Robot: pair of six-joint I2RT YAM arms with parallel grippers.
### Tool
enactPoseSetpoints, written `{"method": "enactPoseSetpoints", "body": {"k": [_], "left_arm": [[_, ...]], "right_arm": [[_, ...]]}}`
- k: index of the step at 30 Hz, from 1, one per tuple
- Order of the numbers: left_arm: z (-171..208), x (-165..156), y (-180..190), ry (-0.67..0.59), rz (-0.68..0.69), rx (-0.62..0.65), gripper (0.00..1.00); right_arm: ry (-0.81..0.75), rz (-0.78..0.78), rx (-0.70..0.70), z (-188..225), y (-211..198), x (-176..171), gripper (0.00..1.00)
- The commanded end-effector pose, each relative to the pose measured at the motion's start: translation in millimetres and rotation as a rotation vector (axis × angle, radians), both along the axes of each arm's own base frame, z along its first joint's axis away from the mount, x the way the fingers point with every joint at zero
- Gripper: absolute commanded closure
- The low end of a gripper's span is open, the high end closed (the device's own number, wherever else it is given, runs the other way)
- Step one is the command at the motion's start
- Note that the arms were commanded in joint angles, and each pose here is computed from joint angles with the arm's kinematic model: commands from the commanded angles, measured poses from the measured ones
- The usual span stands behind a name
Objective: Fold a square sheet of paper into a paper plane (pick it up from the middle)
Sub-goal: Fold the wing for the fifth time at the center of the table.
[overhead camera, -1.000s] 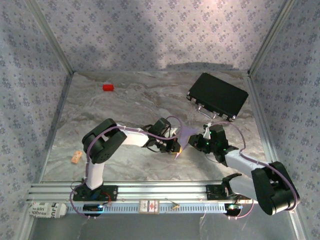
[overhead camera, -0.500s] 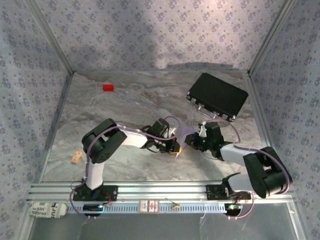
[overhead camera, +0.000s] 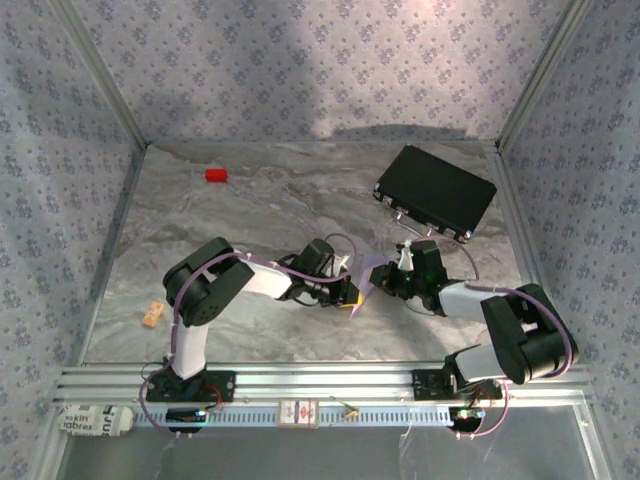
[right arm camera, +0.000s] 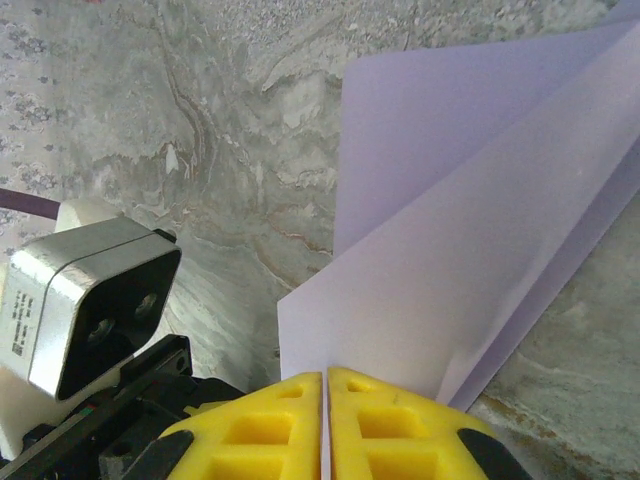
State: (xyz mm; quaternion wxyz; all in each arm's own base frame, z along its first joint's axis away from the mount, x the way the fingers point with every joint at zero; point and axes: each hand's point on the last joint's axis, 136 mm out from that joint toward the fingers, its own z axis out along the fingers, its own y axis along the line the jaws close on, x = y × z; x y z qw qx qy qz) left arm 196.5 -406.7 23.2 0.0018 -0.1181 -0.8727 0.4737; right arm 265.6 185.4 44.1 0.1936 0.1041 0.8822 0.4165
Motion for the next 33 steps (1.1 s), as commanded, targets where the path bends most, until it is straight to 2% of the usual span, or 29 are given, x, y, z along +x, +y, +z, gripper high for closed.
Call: {"method": "enactPoseSetpoints", "body": {"k": [1, 21, 33], "left_arm": [[-55.4, -9.9, 28.5, 0.057, 0.052, 0.182, 1.0], [-62.1, -11.7, 35.7, 0.067, 0.064, 0.215, 1.0], [-60.8, -15.4, 36.9, 0.064, 0.044, 0.211, 0.98]], "right_arm": [[-0.027, 0.035, 0.013, 7.4, 3.5, 1.7, 0.89], [0.005, 0.052, 0.012, -5.0, 8.6, 10.1, 0.9], [0.095, 0.029, -0.043, -35.0, 1.2, 4.8, 0.9]]}}
